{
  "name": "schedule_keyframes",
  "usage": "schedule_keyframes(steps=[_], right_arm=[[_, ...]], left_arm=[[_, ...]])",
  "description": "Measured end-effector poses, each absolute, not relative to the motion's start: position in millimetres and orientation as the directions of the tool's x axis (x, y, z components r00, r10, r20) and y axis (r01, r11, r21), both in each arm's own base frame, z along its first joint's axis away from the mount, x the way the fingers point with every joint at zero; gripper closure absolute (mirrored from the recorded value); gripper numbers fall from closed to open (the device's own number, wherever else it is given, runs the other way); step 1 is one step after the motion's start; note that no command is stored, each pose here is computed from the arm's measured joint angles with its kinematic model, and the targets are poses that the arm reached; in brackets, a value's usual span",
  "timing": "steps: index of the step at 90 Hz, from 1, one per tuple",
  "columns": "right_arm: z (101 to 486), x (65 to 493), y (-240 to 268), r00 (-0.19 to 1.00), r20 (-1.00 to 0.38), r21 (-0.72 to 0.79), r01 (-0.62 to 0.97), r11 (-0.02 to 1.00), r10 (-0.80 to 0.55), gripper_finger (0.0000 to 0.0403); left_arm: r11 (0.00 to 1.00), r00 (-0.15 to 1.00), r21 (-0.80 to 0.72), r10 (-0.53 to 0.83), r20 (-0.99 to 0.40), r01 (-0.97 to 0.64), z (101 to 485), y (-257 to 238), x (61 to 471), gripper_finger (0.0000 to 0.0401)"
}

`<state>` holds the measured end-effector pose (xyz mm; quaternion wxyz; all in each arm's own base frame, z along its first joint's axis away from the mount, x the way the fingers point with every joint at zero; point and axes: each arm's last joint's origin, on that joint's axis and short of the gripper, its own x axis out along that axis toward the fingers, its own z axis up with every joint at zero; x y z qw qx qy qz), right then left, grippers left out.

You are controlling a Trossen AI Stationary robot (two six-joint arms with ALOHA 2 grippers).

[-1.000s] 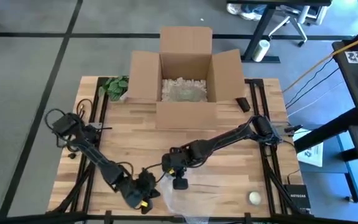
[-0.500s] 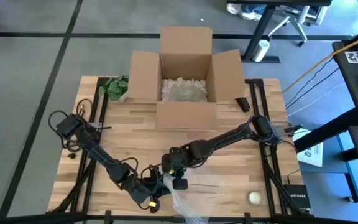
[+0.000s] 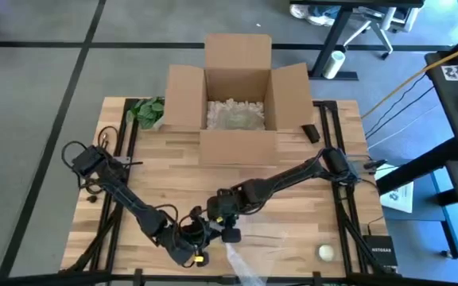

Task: Wrap mug
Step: Wrap the white and blue mug with the bubble wrap

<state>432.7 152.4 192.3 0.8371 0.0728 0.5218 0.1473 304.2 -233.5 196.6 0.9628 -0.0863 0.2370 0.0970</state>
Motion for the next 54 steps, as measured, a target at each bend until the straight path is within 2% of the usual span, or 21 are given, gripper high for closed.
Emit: schedule_keyframes(steps=[54], right_arm=[[189,430,155,0.382,-0.858,0.303,-0.163,0.939,0.344,0.0403]], left_arm=[[0.952,0.847,-0.039,0.252,-0.469,-0.305,208,-221,299,0.0401]])
